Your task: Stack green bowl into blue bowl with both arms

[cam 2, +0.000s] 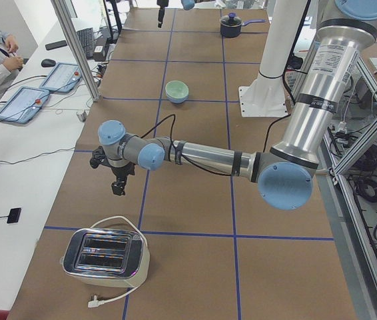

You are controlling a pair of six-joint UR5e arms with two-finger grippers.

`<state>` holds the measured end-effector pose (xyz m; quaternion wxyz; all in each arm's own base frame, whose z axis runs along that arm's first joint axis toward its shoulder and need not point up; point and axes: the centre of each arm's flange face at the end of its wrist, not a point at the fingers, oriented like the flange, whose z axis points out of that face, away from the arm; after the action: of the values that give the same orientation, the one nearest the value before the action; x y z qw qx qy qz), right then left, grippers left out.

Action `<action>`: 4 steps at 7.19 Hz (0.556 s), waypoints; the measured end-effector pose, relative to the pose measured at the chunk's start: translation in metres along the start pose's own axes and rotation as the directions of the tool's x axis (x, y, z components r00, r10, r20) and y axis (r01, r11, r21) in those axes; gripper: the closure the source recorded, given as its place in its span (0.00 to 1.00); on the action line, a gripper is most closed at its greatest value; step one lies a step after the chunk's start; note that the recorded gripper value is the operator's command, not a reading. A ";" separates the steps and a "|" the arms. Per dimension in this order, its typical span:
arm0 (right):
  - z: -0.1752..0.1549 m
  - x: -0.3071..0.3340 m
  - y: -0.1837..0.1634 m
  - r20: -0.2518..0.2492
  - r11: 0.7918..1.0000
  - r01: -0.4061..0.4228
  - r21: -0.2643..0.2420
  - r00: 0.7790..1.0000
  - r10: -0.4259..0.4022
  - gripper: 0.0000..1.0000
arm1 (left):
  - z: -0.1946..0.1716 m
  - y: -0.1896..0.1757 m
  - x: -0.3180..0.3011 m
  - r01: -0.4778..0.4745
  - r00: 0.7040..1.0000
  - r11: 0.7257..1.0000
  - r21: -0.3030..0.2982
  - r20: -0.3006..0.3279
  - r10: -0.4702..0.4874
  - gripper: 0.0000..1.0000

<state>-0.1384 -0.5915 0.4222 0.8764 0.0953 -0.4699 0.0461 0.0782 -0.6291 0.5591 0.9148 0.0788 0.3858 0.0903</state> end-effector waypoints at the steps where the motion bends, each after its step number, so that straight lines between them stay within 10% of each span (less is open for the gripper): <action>1: -0.011 0.034 0.006 -0.014 1.000 -0.016 0.002 1.000 0.016 0.00 | 0.000 0.005 -0.005 0.006 1.000 1.000 -0.003 -0.005 -0.006 0.01; 4: -0.028 0.133 0.064 -0.084 0.999 -0.001 -0.042 0.996 -0.003 0.00 | 0.005 0.027 -0.025 0.036 0.999 0.999 -0.018 -0.004 -0.036 0.01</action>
<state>-0.0522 -0.5241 0.5258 0.8973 0.0752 -0.4332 0.0398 0.0626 -0.6089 0.5856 0.9160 0.0634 0.3885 0.0773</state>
